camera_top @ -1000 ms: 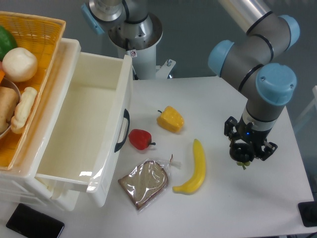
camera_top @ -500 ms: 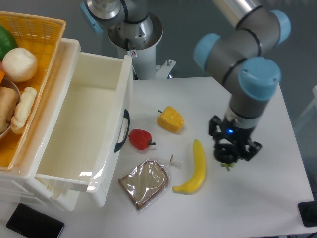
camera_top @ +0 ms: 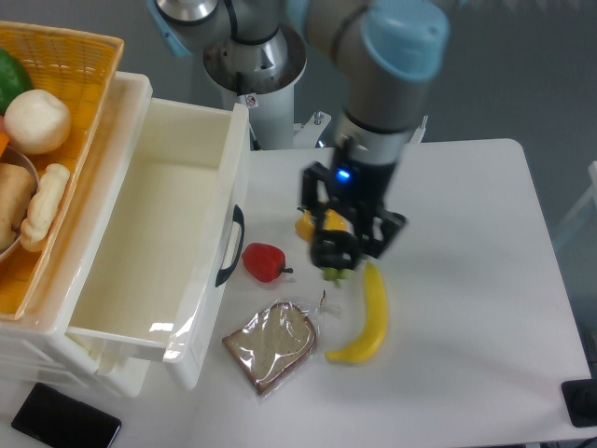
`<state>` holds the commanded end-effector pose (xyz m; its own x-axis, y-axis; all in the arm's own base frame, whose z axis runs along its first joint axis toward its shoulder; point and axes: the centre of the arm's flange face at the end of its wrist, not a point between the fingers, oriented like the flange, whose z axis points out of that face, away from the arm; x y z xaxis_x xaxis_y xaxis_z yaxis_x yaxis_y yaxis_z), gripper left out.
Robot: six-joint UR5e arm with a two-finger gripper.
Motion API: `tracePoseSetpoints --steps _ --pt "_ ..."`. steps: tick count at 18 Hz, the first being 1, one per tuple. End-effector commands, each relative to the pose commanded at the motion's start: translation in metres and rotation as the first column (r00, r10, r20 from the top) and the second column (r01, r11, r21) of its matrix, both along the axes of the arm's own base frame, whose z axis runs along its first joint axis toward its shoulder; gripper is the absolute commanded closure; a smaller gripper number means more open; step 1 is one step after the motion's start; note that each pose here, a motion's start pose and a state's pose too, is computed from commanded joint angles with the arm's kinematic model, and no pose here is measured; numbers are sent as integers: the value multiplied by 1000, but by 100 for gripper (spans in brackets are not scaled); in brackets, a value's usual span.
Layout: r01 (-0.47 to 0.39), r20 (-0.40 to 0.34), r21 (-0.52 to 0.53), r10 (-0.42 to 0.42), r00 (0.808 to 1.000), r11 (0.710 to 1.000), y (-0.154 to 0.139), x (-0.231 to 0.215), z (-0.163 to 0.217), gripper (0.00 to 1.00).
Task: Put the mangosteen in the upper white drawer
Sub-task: 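Carry the held dark mangosteen in the gripper toward the open drawer, then lower the gripper with the mangosteen into the open white drawer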
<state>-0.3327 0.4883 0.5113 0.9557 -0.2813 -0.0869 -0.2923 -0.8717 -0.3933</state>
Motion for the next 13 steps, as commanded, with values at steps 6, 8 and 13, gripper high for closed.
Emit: tracePoseSetpoints --steps 6,8,13 --pt "68 22 58 -69 997 996 -11 66 32 82" --pt "95 26 52 -96 995 994 -9 84 27 82" --pt "157 55 16 -158 986 987 6 102 -2 82"
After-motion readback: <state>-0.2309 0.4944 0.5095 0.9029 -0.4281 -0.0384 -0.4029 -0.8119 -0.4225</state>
